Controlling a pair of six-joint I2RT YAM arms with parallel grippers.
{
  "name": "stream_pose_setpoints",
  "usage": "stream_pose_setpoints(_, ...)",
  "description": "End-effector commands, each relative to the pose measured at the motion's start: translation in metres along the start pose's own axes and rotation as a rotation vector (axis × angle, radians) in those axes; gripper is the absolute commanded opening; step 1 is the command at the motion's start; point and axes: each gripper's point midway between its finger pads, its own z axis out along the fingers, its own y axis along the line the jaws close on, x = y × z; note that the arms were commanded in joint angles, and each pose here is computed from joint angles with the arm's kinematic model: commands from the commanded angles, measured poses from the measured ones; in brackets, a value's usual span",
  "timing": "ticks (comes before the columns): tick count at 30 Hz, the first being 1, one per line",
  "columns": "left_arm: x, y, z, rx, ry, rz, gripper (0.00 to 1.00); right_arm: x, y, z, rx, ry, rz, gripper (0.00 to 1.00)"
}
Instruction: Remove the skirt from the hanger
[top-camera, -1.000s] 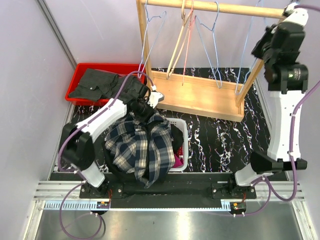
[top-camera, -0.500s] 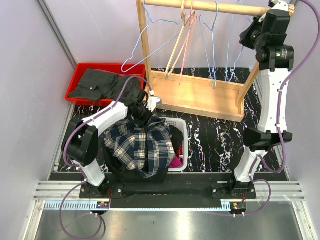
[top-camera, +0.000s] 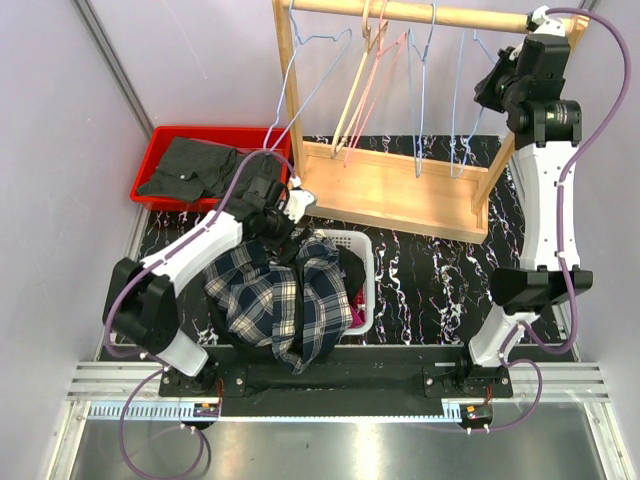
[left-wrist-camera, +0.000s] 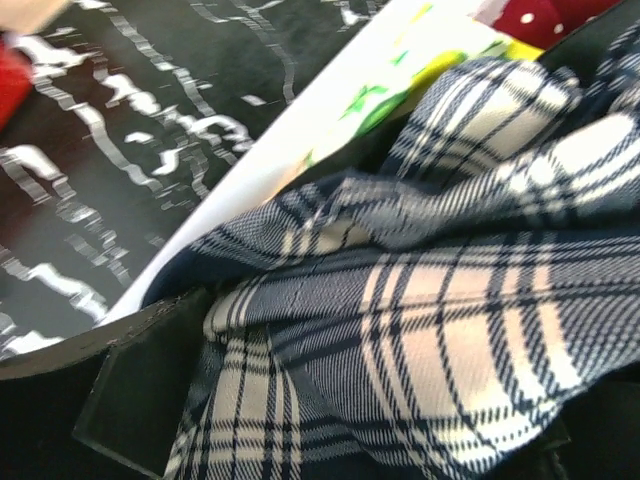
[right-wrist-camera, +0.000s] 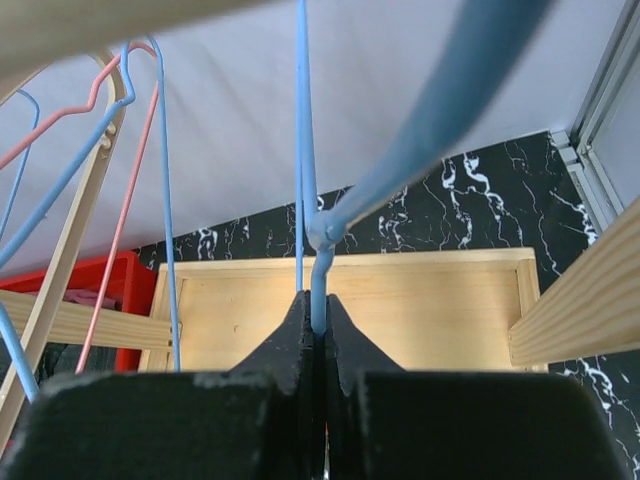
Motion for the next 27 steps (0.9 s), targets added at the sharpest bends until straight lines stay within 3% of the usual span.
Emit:
stream_pose_setpoints(1, -0.025, 0.021, -0.047, -0.13, -0.081, 0.031, 0.99, -0.01, 0.002, -0.019, -0.013, -0.05, -0.005, 0.0)
stream_pose_setpoints(5, -0.035, 0.014, -0.082, -0.129, -0.128, 0.047, 0.99, -0.003, 0.0, -0.022, -0.013, -0.05, 0.012, 0.0)
stream_pose_setpoints(8, -0.033, 0.012, -0.097, -0.139, -0.129, 0.064, 0.99, 0.002, -0.007, -0.029, 0.014, -0.06, 0.022, 0.36)
stream_pose_setpoints(9, -0.029, 0.012, -0.099, -0.141, -0.122, 0.075, 0.99, 0.001, -0.01, -0.032, 0.025, -0.07, 0.023, 0.64)
stream_pose_setpoints(10, -0.024, 0.011, -0.098, -0.138, -0.107, 0.077, 0.99, 0.002, -0.015, -0.039, 0.046, -0.081, 0.022, 0.81)
stream_pose_setpoints(12, -0.013, 0.01, -0.1, -0.142, -0.081, 0.088, 0.99, -0.003, -0.015, -0.049, 0.046, -0.108, 0.017, 0.98)
stream_pose_setpoints(21, -0.006, 0.0, -0.127, -0.104, -0.082, 0.109, 0.99, -0.024, -0.002, -0.118, -0.038, -0.209, 0.041, 1.0)
stream_pose_setpoints(27, -0.046, -0.032, -0.206, 0.04, -0.235, 0.122, 0.99, -0.015, -0.009, -0.181, -0.054, -0.274, 0.112, 1.0)
